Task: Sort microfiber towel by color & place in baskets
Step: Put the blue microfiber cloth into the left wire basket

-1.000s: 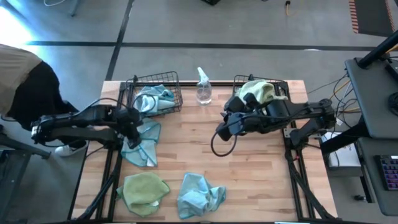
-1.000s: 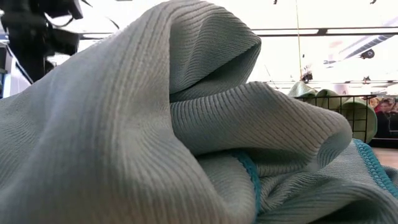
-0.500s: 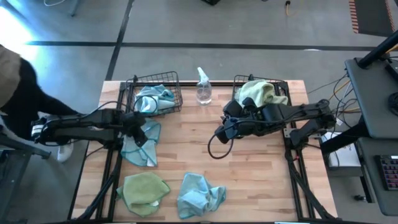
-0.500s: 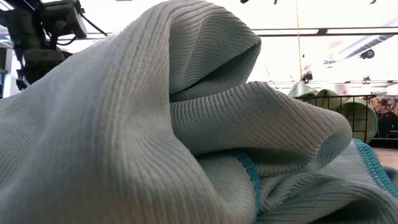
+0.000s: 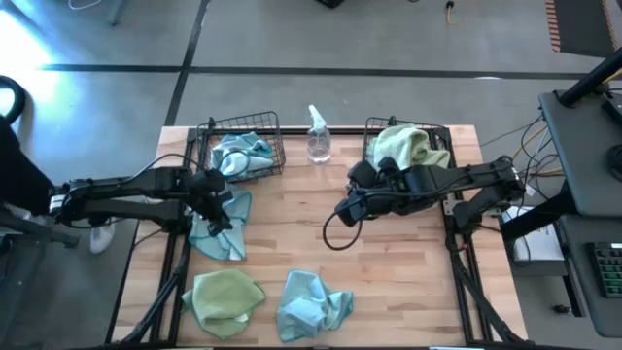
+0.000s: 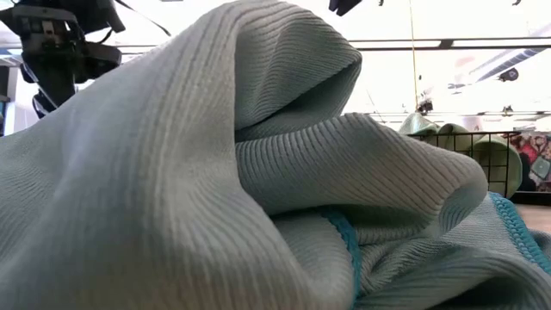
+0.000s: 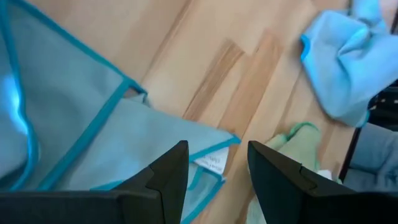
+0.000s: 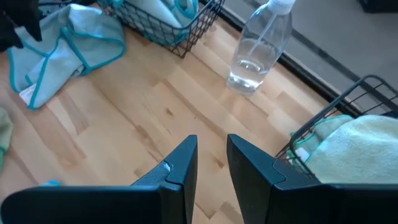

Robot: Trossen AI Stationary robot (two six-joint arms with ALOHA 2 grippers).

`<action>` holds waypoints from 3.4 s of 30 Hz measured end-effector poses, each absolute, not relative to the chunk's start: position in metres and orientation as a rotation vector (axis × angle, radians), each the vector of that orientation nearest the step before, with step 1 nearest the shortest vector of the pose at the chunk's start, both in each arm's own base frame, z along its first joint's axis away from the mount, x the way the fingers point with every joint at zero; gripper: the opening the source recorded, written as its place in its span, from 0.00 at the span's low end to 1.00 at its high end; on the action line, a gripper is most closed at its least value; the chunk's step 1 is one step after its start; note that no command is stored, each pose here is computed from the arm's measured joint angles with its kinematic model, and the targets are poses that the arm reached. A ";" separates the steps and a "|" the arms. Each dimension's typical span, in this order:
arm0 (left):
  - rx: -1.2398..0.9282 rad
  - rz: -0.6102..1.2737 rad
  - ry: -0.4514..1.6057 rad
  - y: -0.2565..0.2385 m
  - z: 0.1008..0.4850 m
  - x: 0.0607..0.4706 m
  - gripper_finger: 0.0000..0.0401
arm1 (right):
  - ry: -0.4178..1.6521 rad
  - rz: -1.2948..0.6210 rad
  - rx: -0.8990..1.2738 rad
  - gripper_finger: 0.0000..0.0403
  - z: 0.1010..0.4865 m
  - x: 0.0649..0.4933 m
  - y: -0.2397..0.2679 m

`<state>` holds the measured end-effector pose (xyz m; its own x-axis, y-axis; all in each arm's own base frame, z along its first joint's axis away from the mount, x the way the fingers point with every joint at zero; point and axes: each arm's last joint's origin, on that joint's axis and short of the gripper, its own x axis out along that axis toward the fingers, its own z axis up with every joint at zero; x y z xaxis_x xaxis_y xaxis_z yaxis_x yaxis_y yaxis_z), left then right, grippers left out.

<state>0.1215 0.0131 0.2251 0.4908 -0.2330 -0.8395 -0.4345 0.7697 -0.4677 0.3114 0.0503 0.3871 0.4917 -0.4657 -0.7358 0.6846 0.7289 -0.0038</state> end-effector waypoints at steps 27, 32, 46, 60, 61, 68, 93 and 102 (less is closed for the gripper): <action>-0.854 0.308 1.228 0.011 0.174 0.108 0.37 | 0.806 -0.691 0.319 0.20 0.386 0.311 0.051; -0.855 0.418 1.190 0.014 0.172 0.109 0.37 | 0.806 -0.691 0.319 0.20 0.386 0.311 0.051; -0.836 0.592 1.182 0.018 0.163 0.110 0.37 | 0.806 -0.691 0.319 0.20 0.386 0.311 0.051; -0.821 0.648 1.352 0.019 0.142 0.116 0.37 | 0.807 -0.691 0.318 0.20 0.386 0.311 0.051; -0.821 0.652 1.362 0.019 0.141 0.117 0.37 | 0.807 -0.691 0.317 0.20 0.386 0.311 0.051; -0.812 0.667 1.408 0.021 0.134 0.123 0.37 | 0.810 -0.691 0.315 0.20 0.386 0.311 0.051; -0.768 0.665 1.357 0.023 0.134 0.130 0.02 | 0.813 -0.693 0.314 0.20 0.386 0.311 0.051; -0.803 0.567 1.263 0.024 0.159 0.145 0.02 | 0.813 -0.693 0.313 0.20 0.386 0.311 0.051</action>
